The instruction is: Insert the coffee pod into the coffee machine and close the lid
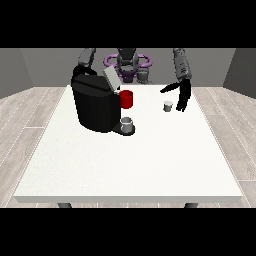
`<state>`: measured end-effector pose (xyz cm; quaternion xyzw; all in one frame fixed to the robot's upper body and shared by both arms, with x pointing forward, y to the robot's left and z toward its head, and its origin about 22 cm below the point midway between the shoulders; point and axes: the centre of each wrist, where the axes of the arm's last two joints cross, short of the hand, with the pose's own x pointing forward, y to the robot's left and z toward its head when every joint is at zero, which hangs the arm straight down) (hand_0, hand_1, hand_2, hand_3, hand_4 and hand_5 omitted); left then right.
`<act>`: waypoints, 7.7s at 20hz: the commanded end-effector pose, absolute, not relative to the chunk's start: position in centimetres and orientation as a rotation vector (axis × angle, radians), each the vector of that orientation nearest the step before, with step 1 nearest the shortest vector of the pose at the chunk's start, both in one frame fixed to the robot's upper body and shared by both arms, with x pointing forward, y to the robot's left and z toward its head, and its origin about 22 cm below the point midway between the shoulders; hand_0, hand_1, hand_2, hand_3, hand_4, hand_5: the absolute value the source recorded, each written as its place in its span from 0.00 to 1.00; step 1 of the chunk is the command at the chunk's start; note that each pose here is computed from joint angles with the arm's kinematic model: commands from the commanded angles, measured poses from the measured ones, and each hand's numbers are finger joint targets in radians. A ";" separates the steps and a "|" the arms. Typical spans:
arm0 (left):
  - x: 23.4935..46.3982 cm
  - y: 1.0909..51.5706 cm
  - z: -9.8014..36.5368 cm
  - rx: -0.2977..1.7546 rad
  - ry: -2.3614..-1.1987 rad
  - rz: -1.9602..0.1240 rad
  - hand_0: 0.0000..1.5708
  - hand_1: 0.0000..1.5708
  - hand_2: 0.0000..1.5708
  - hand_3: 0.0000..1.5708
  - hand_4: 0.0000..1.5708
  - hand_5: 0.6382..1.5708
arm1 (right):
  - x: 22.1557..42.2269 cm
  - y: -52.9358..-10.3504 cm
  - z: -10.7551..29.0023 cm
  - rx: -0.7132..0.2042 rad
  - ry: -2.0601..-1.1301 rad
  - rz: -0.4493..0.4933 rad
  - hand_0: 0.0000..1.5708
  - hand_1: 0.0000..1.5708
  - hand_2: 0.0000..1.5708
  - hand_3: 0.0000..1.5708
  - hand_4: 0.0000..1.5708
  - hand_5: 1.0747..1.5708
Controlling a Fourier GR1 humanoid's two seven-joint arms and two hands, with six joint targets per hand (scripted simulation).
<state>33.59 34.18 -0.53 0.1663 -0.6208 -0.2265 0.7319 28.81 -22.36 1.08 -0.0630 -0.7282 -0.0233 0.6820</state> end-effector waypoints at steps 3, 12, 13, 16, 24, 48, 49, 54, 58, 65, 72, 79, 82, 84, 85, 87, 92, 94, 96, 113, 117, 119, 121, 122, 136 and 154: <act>33.8 34.0 -2.1 0.458 -1.286 -0.539 0.51 0.51 0.54 0.32 0.00 1.00 | 28.5 -20.9 0.5 -0.130 -1.606 -0.054 0.00 0.00 0.00 0.00 0.25 1.00; 34.3 34.7 -2.0 0.576 -1.269 -0.718 0.35 0.35 0.44 0.29 0.00 1.00 | 29.7 -22.3 1.3 -0.130 -1.639 -0.030 0.00 0.00 0.00 0.00 0.33 1.00; 34.8 33.4 -2.2 0.583 -1.269 -0.728 0.39 0.39 0.47 0.31 0.00 1.00 | 29.0 -20.5 0.4 -0.136 -1.637 -0.021 0.00 0.00 0.00 0.00 0.34 1.00; 34.7 35.2 -2.2 0.606 -1.315 -0.708 0.44 0.44 0.53 0.38 0.00 1.00 | 29.7 -22.8 2.3 -0.112 -1.652 -0.037 0.00 0.00 0.00 0.00 0.33 1.00; 34.5 33.0 -4.0 0.716 -1.323 -0.741 0.59 0.59 0.66 0.53 0.23 1.00 | 29.3 -22.6 1.3 -0.082 -1.616 -0.081 0.00 0.00 0.00 0.00 0.33 1.00; 41.3 31.4 7.5 0.572 -1.496 -0.963 0.79 0.79 0.84 0.82 0.36 1.00 | 29.9 -22.1 -0.4 -0.092 -1.521 -0.053 0.00 0.00 0.00 0.00 0.31 1.00; 41.2 29.4 7.3 0.525 -1.514 -1.007 0.79 0.79 0.84 0.82 0.36 1.00 | 28.5 -23.3 -3.7 -0.102 -1.522 -0.119 0.00 0.00 0.00 0.00 0.32 1.00; 43.0 29.3 11.2 0.611 -1.548 -0.923 0.79 0.79 0.84 0.82 0.36 1.00 | 30.0 -23.4 -1.0 -0.058 -1.592 -0.071 0.00 0.00 0.00 0.00 0.32 1.00; 43.3 29.7 12.0 0.611 -1.576 -0.904 0.80 0.80 0.85 0.82 0.34 1.00 | 30.3 -20.5 0.6 -0.032 -1.609 -0.077 0.00 0.00 0.00 0.00 0.33 1.00; 44.9 30.0 19.6 0.709 -1.650 -0.783 0.77 0.77 0.80 0.76 0.32 1.00 | 31.8 -21.3 3.6 -0.030 -1.661 0.007 0.00 0.00 0.00 0.00 0.33 1.00; 45.3 30.0 24.8 0.707 -1.685 -0.809 0.82 0.82 0.85 0.81 0.33 1.00 | 31.9 -21.5 4.0 -0.072 -1.726 0.002 0.00 0.00 0.00 0.00 0.33 1.00; 45.8 27.2 25.7 0.748 -1.741 -0.815 0.81 0.81 0.83 0.79 0.31 1.00 | 32.1 -20.3 3.5 -0.060 -1.741 -0.028 0.00 0.00 0.00 0.00 0.31 1.00; 46.2 24.8 23.5 0.709 -1.692 -0.857 0.84 0.84 0.85 0.78 0.31 1.00 | 31.3 -18.9 2.6 -0.065 -1.710 -0.036 0.00 0.00 0.00 0.00 0.33 1.00; 46.1 26.8 23.3 0.749 -1.672 -0.822 0.82 0.82 0.84 0.78 0.32 1.00 | 31.5 -19.6 4.0 -0.060 -1.741 -0.021 0.00 0.00 0.00 0.00 0.34 1.00; 45.9 26.3 22.6 0.699 -1.660 -0.873 0.83 0.83 0.84 0.78 0.32 1.00 | 31.8 -22.6 2.9 -0.067 -1.716 -0.076 0.00 0.00 0.00 0.00 0.33 1.00; 46.1 26.2 23.3 0.736 -1.674 -0.844 0.84 0.84 0.85 0.78 0.32 1.00 | 31.6 -20.9 3.8 -0.048 -1.711 -0.043 0.00 0.00 0.00 0.00 0.32 1.00; 46.3 24.6 22.7 0.745 -1.693 -0.860 0.77 0.77 0.80 0.76 0.32 1.00 | 31.3 -19.9 3.0 -0.061 -1.733 -0.061 0.00 0.00 0.00 0.00 0.33 1.00; 46.2 24.8 21.3 0.684 -1.656 -0.884 0.75 0.75 0.80 0.75 0.31 1.00 | 31.2 -21.9 2.8 -0.056 -1.697 -0.086 0.00 0.00 0.00 0.00 0.33 1.00; 46.2 24.4 22.1 0.690 -1.680 -0.922 0.75 0.75 0.80 0.76 0.31 1.00 | 31.4 -20.7 2.8 -0.060 -1.695 -0.082 0.00 0.00 0.00 0.00 0.31 1.00; 46.5 23.7 21.9 0.687 -1.656 -0.909 0.78 0.78 0.80 0.73 0.30 1.00 | 32.9 -22.1 4.5 -0.082 -1.725 -0.075 0.00 0.00 0.00 0.00 0.23 1.00; 46.3 26.0 21.0 0.727 -1.663 -0.900 0.74 0.74 0.76 0.67 0.29 1.00 | 31.6 -21.5 4.5 -0.071 -1.753 -0.056 0.00 0.00 0.00 0.00 0.21 1.00; 46.4 24.3 22.6 0.731 -1.663 -0.924 0.73 0.73 0.75 0.65 0.29 1.00 | 31.9 -22.8 2.8 -0.079 -1.760 -0.083 0.00 0.00 0.00 0.00 0.26 1.00; 46.4 25.5 23.5 0.750 -1.685 -0.910 0.71 0.71 0.74 0.63 0.28 1.00 | 32.0 -21.0 3.7 -0.078 -1.779 -0.067 0.00 0.00 0.00 0.00 0.28 1.00; 46.2 26.5 24.1 0.731 -1.667 -0.944 0.70 0.70 0.73 0.62 0.26 1.00 | 31.8 -22.9 3.1 -0.084 -1.752 -0.078 0.00 0.00 0.00 0.00 0.27 1.00; 46.0 28.2 23.8 0.785 -1.643 -1.065 0.00 0.00 0.00 0.00 0.00 1.00 | 31.9 -20.2 4.5 -0.088 -1.771 -0.072 0.00 0.00 0.00 0.00 0.24 1.00; 45.9 25.0 19.5 0.710 -1.558 -1.098 0.00 0.00 0.00 0.00 0.00 1.00 | 30.1 -23.8 0.8 -0.090 -1.646 -0.134 0.00 0.00 0.00 0.00 0.25 1.00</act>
